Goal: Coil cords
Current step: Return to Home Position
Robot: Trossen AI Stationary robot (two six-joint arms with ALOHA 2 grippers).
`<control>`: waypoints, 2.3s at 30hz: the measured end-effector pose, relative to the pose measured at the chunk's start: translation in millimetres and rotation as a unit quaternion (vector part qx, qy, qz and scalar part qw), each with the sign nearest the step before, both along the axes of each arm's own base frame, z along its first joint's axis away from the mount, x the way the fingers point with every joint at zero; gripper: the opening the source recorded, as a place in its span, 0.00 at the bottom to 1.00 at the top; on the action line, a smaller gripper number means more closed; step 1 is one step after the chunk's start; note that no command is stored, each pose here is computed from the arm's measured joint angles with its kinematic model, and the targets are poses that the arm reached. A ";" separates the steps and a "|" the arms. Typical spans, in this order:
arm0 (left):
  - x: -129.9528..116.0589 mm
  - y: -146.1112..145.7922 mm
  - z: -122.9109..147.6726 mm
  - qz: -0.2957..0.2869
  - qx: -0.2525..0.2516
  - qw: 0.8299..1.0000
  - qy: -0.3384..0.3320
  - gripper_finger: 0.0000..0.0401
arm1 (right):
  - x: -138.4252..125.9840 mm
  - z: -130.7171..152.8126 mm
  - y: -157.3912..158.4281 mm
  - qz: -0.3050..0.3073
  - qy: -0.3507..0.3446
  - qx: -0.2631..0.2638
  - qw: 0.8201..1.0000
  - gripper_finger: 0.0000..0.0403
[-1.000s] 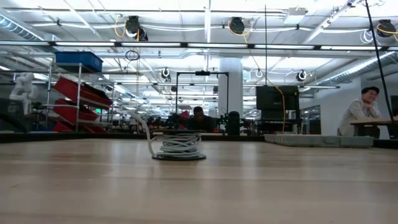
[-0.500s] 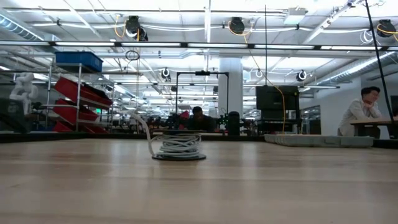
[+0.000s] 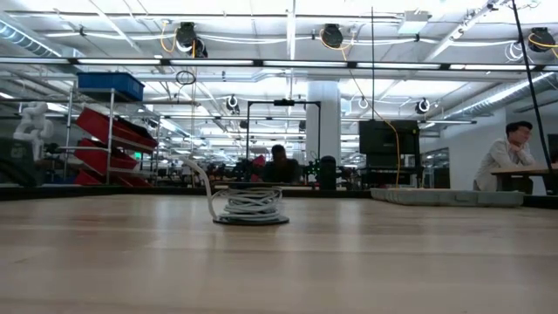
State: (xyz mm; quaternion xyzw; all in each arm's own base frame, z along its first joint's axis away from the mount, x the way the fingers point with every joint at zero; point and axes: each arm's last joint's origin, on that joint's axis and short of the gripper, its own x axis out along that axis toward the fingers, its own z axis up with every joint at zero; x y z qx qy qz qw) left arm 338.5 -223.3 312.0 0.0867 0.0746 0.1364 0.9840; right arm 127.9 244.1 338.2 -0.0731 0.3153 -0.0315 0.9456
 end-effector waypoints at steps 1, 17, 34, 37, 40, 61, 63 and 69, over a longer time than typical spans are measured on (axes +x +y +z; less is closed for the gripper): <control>-2.1 0.9 -3.3 0.001 0.002 1.000 0.004 0.01 | -1.4 -0.5 -1.0 -0.003 0.002 -0.002 1.000 0.00; -94.2 29.9 -46.3 0.019 -0.076 0.997 0.006 0.01 | -25.0 -85.0 -74.0 -0.019 -0.051 0.085 0.995 0.00; -147.3 82.6 -98.2 0.023 -0.095 0.995 -0.014 0.01 | -15.6 -148.0 -128.1 0.091 -0.195 0.172 0.961 0.00; -154.8 90.2 -105.8 0.023 -0.102 0.994 -0.023 0.01 | -7.4 -152.4 -140.3 0.096 -0.198 0.169 0.961 0.00; -159.5 98.0 -111.8 0.018 -0.111 0.993 -0.029 0.01 | 0.0 -152.0 -151.1 0.100 -0.198 0.165 0.961 0.00; -188.2 146.7 -145.1 -0.059 -0.108 0.992 -0.041 0.01 | 17.1 -151.0 -197.1 0.072 -0.186 0.131 0.971 0.00; -191.6 153.7 -150.6 -0.063 -0.113 0.991 -0.044 0.01 | 17.5 -152.4 -199.3 0.067 -0.183 0.130 0.972 0.00; -200.6 171.8 -161.4 -0.078 -0.118 0.989 -0.050 0.01 | 14.6 -170.3 -207.4 0.050 -0.185 0.135 0.972 0.00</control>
